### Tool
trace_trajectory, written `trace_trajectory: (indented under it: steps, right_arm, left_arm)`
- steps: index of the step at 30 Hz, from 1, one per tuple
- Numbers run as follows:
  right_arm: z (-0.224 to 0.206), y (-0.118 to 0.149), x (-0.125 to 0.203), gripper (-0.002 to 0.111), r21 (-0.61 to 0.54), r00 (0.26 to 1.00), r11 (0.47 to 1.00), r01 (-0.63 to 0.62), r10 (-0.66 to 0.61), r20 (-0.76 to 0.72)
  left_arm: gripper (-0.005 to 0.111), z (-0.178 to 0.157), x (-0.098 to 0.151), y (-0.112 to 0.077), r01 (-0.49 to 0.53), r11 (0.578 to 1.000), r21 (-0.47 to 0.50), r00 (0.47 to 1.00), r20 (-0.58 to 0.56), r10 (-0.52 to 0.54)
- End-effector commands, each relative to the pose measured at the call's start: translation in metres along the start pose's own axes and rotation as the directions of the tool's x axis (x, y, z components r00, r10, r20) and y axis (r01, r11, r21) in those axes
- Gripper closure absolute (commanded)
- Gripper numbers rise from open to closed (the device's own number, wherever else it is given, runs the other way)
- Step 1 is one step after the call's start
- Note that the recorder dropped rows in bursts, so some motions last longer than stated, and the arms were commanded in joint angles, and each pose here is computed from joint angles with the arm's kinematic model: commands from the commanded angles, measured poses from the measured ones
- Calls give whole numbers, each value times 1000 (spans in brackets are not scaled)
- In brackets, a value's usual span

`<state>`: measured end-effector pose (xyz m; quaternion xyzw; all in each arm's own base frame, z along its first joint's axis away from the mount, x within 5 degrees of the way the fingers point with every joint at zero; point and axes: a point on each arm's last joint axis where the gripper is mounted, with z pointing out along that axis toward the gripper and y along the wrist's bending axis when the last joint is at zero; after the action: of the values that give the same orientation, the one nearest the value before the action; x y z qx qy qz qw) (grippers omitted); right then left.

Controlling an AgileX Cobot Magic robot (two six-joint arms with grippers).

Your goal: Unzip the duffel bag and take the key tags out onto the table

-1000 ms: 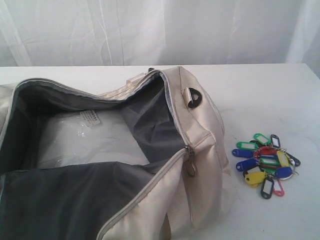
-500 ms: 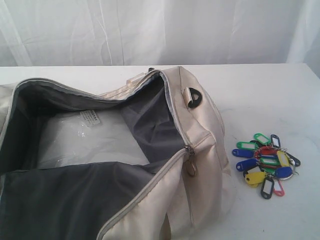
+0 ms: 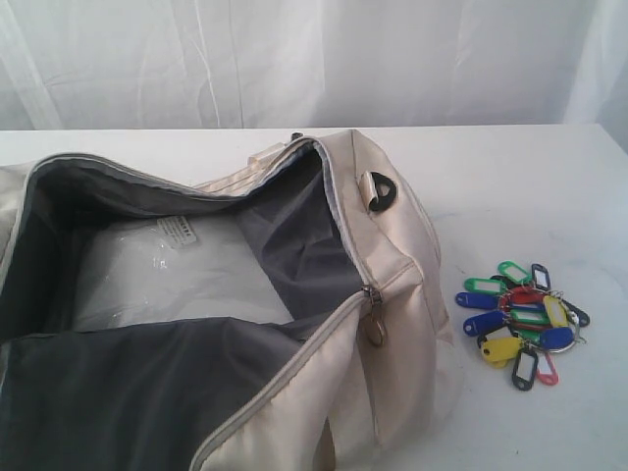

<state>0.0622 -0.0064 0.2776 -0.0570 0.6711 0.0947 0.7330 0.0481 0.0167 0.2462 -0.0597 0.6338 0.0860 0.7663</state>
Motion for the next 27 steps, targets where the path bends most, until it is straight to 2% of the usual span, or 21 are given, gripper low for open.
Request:
trace_trajectory:
  steps: [1, 3, 4, 7, 10, 14, 20, 27]
  right_arm:
    - [0, 0, 2, 108, 6, 1000, 1000, 18, -18, 1]
    - [0, 0, 2, 108, 6, 1000, 1000, 18, -18, 1]
    - [0, 0, 2, 108, 6, 1000, 1000, 18, -18, 1]
    - [0, -1, 2, 108, 9, 1000, 1000, 18, -18, 0]
    - [0, -1, 2, 108, 9, 1000, 1000, 18, -18, 0]
    - [0, -1, 2, 108, 9, 1000, 1000, 18, -18, 0]
    - [0, 0, 2, 108, 5, 1000, 1000, 18, -18, 1]
    - [0, 0, 2, 108, 5, 1000, 1000, 18, -18, 1]
  left_arm:
    - [107, -1, 5, 2, -3, 1000, -16, 999, -51, 2]
    - [107, -1, 12, 0, -4, 1000, 1, 993, -120, 4]
    - [107, -1, 15, -2, 34, 999, 18, 987, -155, -31]
    - [107, -3, 19, -9, -46, 993, 110, 978, -197, 67]
    - [107, -3, 21, -12, -82, 984, 157, 973, -201, 114]
    - [107, -4, 24, -12, -92, 983, 159, 963, -237, 129]
    - [107, -8, 36, -9, -92, 984, 154, 917, -373, 144]
    - [107, -11, 46, -13, -64, 981, 186, 892, -430, 140]
